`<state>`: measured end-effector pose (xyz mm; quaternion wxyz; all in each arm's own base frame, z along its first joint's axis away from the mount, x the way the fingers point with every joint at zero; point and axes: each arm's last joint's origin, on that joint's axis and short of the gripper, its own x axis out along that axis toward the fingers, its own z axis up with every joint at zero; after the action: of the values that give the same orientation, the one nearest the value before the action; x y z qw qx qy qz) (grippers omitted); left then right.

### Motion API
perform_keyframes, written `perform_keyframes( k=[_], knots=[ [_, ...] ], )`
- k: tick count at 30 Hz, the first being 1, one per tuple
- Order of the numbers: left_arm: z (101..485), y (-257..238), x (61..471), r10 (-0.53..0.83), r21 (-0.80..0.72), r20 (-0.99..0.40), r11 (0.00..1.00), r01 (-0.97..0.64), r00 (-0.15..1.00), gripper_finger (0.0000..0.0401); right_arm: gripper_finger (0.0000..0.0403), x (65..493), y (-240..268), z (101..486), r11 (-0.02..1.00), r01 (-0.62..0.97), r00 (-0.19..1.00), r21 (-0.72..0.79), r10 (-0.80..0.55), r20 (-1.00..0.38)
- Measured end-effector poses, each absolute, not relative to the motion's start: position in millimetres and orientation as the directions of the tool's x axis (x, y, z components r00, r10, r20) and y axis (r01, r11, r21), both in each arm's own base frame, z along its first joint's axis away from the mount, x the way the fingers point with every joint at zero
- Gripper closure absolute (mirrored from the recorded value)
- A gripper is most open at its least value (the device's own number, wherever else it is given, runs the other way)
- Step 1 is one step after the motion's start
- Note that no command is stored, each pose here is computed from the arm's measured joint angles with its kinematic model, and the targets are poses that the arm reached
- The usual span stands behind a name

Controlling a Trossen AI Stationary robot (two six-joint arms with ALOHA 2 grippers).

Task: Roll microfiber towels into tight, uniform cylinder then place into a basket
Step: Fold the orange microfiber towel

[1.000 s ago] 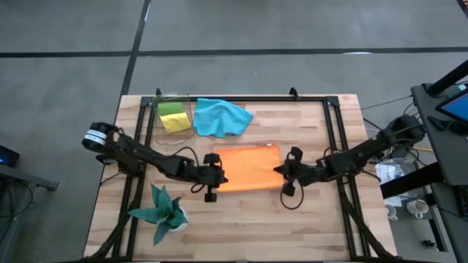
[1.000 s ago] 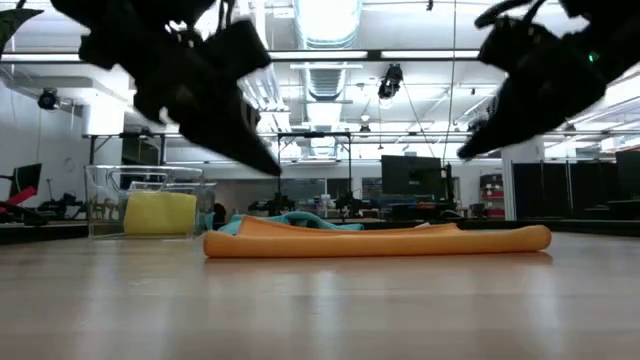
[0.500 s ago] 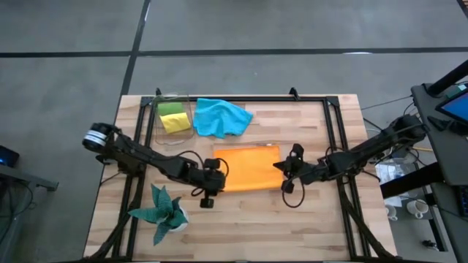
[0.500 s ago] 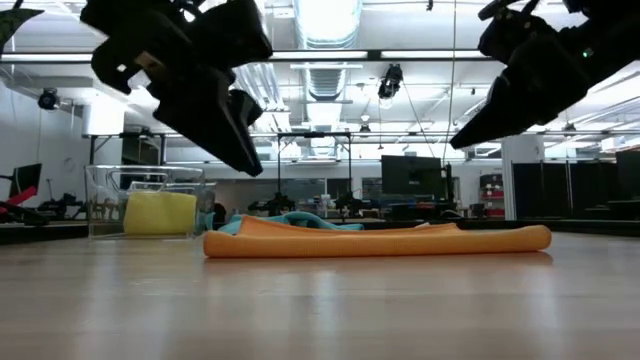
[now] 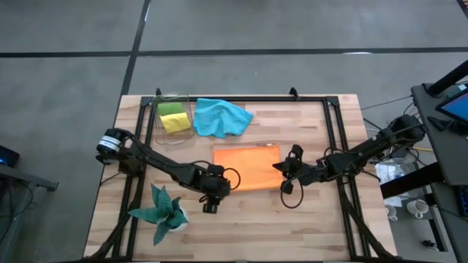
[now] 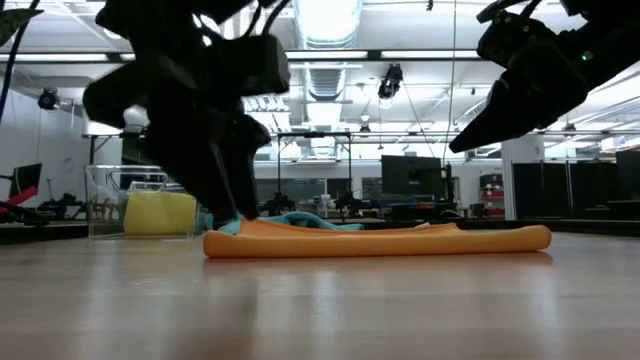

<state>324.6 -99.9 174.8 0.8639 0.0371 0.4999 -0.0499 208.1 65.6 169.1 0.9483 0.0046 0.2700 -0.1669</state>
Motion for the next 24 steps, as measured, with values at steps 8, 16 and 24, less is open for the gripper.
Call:
perform_keyframes(
  k=[8,16,24],
  knots=[
    [158.9,-99.6,324.2,-0.021,0.025,-0.897,0.995,0.098,0.441,0.0191,0.0394,209.1,66.0,170.5,0.945,0.32,0.808,-0.068,-0.31,-0.501],
    [150.0,-99.0,322.8,-0.001,0.041,-0.919,0.994,0.097,0.394,0.0201,0.0394,209.4,66.2,170.7,0.945,0.32,0.81,-0.066,-0.309,-0.499],
    [147.8,-94.3,317.4,0.116,0.15,-0.926,0.987,0.066,0.359,0.0333,0.0394,209.7,66.3,171.1,0.948,0.31,0.812,-0.073,-0.304,-0.498]
  ],
)
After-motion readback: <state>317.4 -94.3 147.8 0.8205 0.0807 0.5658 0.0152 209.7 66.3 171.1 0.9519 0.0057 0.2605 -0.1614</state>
